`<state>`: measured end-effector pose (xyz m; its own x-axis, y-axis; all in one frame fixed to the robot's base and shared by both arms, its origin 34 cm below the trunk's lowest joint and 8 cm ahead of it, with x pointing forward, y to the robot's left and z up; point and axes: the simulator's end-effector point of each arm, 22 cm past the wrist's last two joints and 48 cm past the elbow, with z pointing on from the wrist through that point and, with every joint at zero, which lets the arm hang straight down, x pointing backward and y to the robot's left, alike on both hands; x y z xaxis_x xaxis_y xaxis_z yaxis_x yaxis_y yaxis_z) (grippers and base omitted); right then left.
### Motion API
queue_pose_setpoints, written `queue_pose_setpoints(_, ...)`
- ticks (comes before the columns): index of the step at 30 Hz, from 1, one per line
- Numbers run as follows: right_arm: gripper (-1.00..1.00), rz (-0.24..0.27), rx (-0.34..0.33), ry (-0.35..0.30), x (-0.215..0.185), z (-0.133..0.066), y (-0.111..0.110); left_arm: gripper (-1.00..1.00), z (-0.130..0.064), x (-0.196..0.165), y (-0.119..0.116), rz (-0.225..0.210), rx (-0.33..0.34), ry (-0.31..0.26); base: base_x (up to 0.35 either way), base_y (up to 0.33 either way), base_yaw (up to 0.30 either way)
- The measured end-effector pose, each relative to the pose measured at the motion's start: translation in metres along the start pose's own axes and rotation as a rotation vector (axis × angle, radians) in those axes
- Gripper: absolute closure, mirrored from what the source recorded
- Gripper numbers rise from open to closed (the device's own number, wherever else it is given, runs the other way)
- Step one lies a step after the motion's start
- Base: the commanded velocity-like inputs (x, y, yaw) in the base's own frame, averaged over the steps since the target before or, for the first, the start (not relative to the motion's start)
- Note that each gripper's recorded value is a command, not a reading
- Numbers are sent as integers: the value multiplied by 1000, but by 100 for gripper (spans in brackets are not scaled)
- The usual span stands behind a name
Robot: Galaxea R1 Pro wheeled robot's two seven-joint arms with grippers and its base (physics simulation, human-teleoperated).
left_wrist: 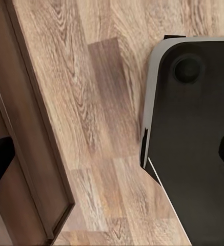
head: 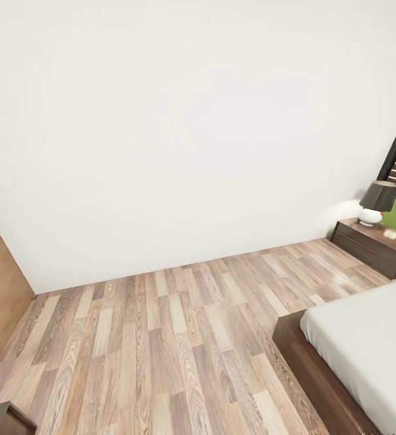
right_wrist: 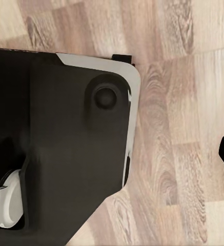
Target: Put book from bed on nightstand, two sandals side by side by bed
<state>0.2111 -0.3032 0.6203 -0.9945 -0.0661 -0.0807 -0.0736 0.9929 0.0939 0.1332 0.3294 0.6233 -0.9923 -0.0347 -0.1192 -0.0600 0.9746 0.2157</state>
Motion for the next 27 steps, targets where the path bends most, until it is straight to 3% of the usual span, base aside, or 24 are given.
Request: queue_pose_setpoints(27,-100,2,-1,1,1,0,0,-100,0,1,-4,-1,5,1,17,2,-273)
